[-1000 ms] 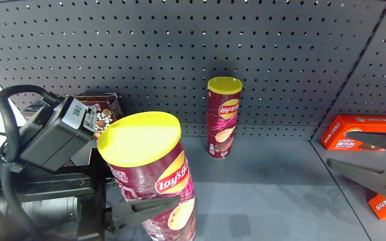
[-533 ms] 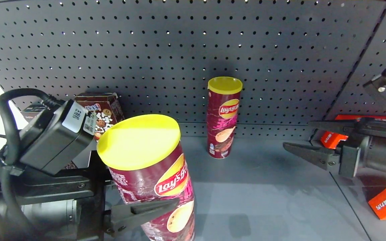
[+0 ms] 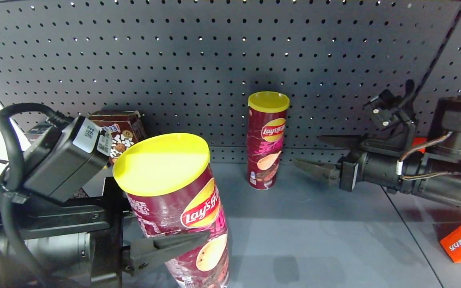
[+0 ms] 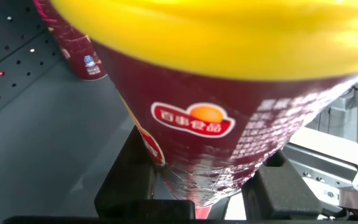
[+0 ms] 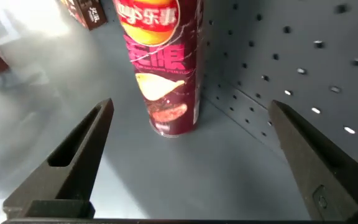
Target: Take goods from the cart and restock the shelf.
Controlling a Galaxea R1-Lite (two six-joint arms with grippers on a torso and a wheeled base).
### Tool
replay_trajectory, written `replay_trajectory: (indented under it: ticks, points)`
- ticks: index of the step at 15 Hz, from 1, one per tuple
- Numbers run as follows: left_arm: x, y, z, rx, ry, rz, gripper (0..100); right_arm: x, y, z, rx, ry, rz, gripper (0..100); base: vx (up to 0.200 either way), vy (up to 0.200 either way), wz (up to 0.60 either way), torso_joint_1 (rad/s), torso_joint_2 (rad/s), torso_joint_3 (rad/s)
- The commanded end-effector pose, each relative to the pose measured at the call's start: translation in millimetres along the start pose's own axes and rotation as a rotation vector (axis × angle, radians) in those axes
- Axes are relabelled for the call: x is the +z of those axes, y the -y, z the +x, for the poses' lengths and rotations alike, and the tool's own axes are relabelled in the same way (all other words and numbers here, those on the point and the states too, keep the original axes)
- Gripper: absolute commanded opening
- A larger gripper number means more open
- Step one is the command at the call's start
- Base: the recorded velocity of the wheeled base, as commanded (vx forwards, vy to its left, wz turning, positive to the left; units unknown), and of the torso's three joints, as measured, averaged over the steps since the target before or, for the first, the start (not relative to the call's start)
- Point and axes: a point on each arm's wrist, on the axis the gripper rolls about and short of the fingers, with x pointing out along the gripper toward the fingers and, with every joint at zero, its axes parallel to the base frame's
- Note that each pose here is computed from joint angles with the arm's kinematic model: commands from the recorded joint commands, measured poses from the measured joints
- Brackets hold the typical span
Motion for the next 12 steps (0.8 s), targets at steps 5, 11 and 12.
replay_trajectory:
  ticks: [5,11,12]
  points:
    - [-0.7,-0.4,0,0.002,-0.001,-0.001,0,-21,9,43,0.06,-0.036,0.001,100,0.0,0.0,0.0,0.0,0.0,0.0]
    - [0.5,-0.7,0,0.001,0.002,0.0,0,-35,15,71,0.069,0.002,-0.02,100,0.0,0.0,0.0,0.0,0.0,0.0]
    - [-0.2,-0.4,0,0.001,0.0,-0.001,0,-35,14,72,0.089,0.004,-0.02,100,0.0,0.0,0.0,0.0,0.0,0.0]
